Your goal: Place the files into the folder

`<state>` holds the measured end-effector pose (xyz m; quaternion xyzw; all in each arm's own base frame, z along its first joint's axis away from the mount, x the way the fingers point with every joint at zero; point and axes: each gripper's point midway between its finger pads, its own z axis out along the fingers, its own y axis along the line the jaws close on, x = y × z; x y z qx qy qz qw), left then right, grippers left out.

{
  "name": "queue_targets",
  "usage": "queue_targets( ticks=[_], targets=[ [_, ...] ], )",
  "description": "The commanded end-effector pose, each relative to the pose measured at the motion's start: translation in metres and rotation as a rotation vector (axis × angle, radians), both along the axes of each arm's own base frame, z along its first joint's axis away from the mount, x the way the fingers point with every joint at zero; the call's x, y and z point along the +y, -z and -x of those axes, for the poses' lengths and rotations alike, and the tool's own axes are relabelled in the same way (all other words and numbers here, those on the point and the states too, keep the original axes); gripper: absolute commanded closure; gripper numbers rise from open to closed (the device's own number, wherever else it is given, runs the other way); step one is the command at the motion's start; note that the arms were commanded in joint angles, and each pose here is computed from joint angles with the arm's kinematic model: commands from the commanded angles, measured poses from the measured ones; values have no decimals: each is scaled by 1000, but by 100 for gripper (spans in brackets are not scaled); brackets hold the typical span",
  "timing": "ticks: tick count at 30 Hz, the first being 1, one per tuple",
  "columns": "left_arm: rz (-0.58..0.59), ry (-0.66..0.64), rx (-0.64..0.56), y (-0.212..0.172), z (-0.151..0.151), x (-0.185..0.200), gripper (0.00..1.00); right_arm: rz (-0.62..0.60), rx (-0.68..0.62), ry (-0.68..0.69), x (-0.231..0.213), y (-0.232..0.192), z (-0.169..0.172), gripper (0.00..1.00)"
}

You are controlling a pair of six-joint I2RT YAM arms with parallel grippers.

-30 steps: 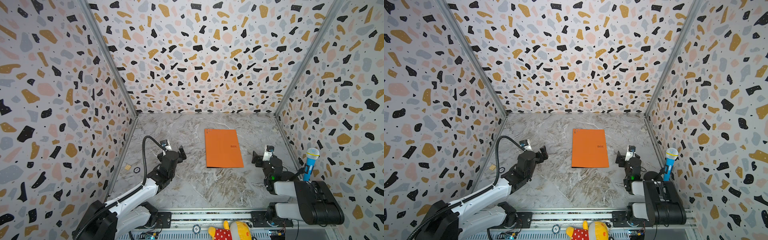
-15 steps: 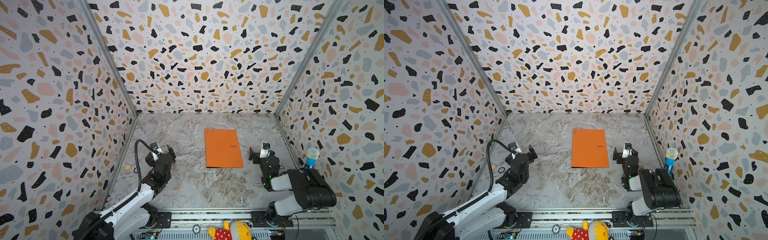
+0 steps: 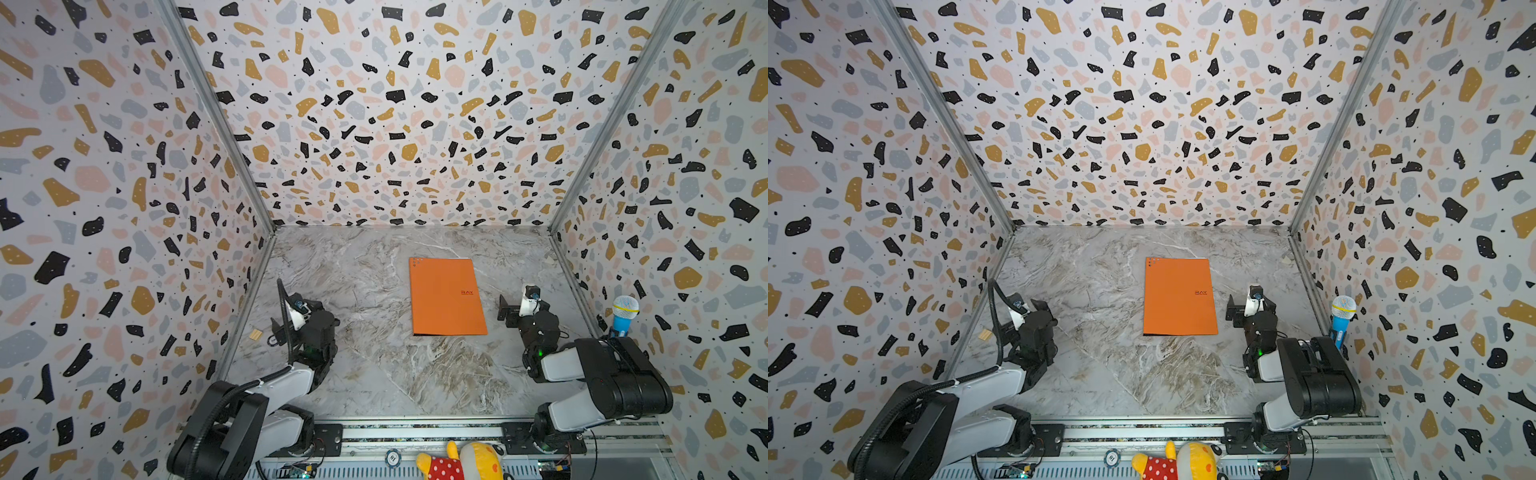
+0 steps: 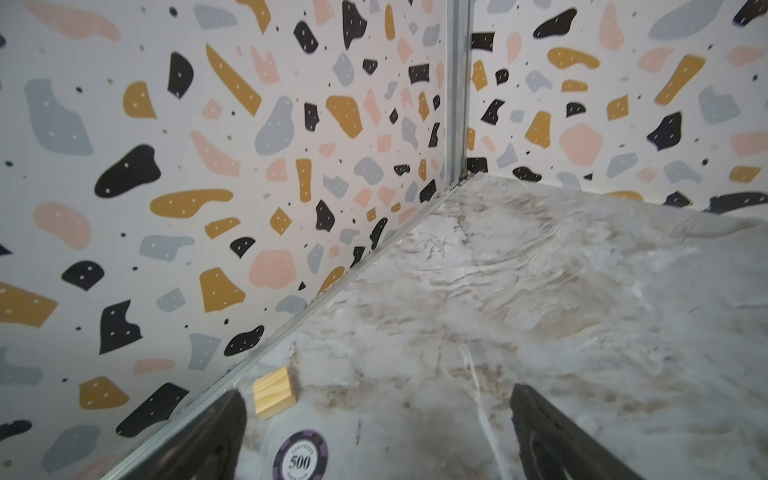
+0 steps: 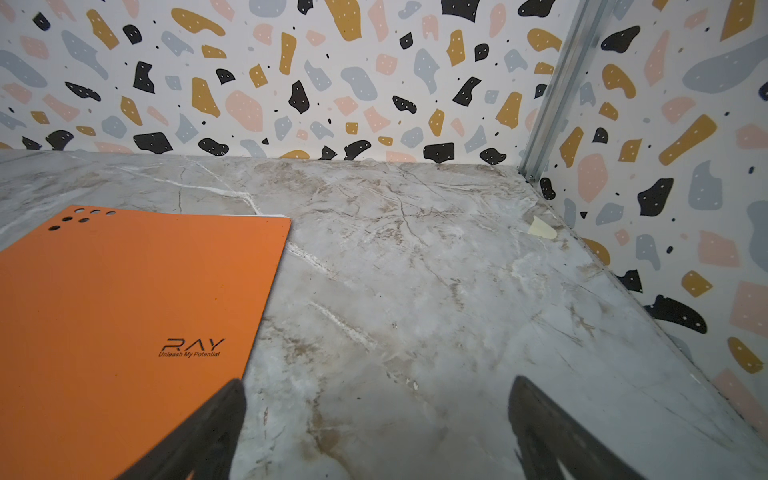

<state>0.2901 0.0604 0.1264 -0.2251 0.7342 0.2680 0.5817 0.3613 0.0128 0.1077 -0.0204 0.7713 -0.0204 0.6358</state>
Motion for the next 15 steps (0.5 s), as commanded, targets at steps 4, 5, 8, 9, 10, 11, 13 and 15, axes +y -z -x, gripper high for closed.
queue_targets(
  ticks=[4,5,8,9,10,11,13,15],
  targets=[
    [2,153,-169,-34,-19,-15,1,10,-44,0,1,-14,-5,1],
    [-3,186,-169,-34,-24,-18,0,9,-42,0,0,-13,-5,1],
    [6,229,-184,-18,-28,-18,1,10,-43,-1,1,-14,-5,1],
    [-2,214,-215,-21,-29,-15,1,9,-43,-1,1,-13,-5,1],
    [-8,222,-198,-19,-32,-16,0,10,-45,0,1,-14,-5,1],
    [5,235,-165,-14,-34,-18,1,9,-43,0,0,-13,-5,1],
    [26,316,-128,-11,-46,-24,1,11,-44,1,1,-14,-5,1],
    [34,327,-143,-11,-49,-22,0,15,-44,4,1,-14,-5,1]
  ],
)
